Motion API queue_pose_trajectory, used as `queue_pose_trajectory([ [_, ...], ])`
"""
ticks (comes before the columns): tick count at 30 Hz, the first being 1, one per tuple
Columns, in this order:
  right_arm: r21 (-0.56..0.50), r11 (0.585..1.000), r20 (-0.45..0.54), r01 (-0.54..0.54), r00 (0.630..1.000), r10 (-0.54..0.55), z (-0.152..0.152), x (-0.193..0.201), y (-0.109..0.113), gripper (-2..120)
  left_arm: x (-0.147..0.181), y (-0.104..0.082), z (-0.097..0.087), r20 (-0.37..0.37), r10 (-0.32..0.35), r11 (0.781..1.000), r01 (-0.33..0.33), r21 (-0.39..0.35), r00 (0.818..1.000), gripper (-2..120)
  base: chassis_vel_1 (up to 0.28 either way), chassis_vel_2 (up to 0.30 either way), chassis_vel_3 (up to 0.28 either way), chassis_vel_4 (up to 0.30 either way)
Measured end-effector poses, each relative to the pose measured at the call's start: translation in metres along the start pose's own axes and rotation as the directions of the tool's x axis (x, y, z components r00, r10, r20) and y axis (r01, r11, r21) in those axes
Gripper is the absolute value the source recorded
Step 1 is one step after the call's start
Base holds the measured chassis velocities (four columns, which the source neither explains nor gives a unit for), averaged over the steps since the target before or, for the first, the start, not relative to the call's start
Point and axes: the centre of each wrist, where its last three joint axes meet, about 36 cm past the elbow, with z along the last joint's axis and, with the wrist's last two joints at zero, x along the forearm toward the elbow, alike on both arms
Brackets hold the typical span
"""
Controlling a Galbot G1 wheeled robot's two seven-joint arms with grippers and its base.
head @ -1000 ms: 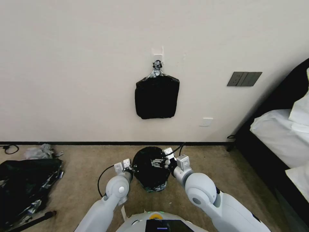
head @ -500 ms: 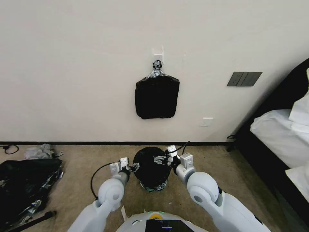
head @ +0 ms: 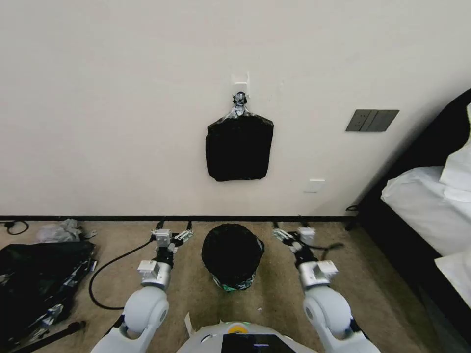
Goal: Place a trash bag onto the trash bin.
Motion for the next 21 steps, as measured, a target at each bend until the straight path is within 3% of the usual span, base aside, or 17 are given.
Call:
queue_pose_trajectory([
  [4, 0.064, 0.998, 0.11, -0.029, 0.994, 0.022, 0.014, 0.02, -0.002, 100, 0.011, 0.005, 0.013, 0.026, -0.016, 0.998, 0.017, -0.066, 1.0, 100, 0.0, 0.0, 0.0, 0.0],
  [12, 0.076, 0.997, 0.123, -0.025, 0.992, 0.016, 0.023, 0.045, 0.019, 100, 0.038, -0.005, 0.027, 0.062, -0.016, 0.995, 0.022, -0.099, 0.998, 100, 0.0, 0.0, 0.0, 0.0],
  [21, 0.066, 0.998, 0.125, -0.017, 0.992, 0.008, 0.021, 0.043, 0.029, 100, 0.04, -0.01, 0.03, 0.086, -0.009, 0.993, 0.019, -0.118, 0.996, 100, 0.0, 0.0, 0.0, 0.0],
])
